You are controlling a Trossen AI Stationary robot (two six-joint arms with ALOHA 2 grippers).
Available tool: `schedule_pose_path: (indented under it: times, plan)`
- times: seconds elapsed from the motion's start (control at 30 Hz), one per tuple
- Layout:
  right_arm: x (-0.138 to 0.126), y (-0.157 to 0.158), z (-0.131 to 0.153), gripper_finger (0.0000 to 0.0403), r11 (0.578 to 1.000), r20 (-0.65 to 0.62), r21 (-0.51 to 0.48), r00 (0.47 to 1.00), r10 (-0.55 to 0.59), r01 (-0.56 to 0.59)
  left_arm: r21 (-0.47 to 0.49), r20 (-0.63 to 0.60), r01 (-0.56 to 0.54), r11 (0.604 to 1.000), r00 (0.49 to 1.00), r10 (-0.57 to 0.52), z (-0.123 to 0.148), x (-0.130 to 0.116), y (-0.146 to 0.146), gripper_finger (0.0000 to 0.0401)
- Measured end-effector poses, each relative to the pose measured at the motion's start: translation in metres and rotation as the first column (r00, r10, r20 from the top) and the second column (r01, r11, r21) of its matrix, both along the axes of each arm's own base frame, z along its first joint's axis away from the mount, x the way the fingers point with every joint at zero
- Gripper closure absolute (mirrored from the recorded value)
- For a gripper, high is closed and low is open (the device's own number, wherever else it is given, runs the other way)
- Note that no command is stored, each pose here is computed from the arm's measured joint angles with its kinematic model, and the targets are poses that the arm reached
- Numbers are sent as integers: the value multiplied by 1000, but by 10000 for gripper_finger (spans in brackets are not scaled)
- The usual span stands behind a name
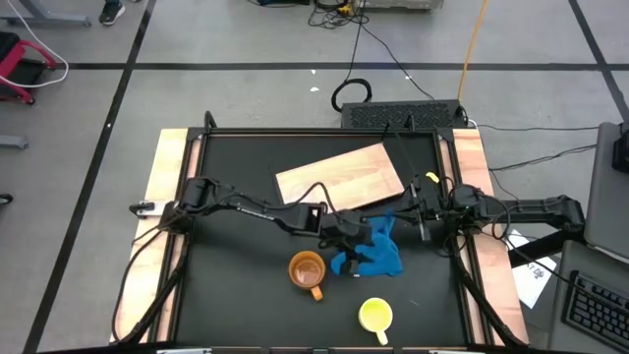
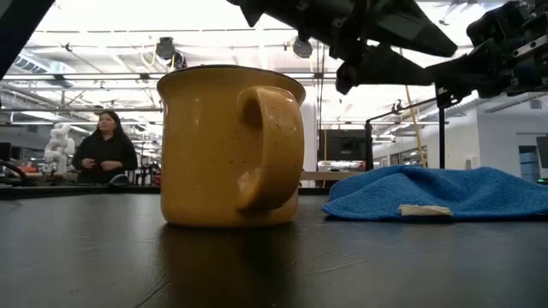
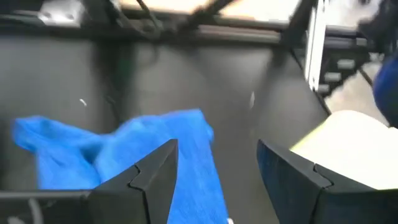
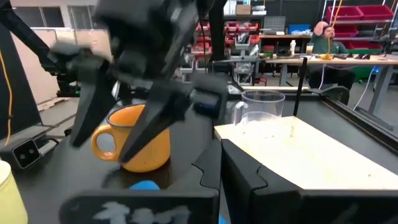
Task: Stack small to large cups/mugs on shelf
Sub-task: Put the yellow mug on the shelf
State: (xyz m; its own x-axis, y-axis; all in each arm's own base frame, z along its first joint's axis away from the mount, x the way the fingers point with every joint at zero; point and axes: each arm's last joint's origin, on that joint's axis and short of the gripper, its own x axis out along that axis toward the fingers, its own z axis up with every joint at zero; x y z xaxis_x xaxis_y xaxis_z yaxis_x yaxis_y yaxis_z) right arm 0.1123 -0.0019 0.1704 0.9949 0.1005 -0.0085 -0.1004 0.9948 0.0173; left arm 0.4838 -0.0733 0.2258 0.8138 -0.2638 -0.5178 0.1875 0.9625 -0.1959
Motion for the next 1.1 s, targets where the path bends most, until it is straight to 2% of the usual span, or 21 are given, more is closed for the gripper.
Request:
schedule_pose_path:
  times: [0.43,0.73,0.93,1.1]
  plan:
    - [1,0,-2,403,1000,-18,-1,1000,0,0,-7,-33,87,996,996,-87,-8,-8,-45,181]
    - [1,0,-2,403,1000,-18,0,1000,0,0,-37,-81,68,997,994,-71,-41,-2,-67,212]
    - [2,0,-3,403,1000,-27,0,1000,0,0,1,-49,99,995,994,-99,-28,-1,-78,232]
    - [2,0,-3,403,1000,-28,4,1000,1,-1,37,-33,111,993,993,-110,-21,0,-82,231]
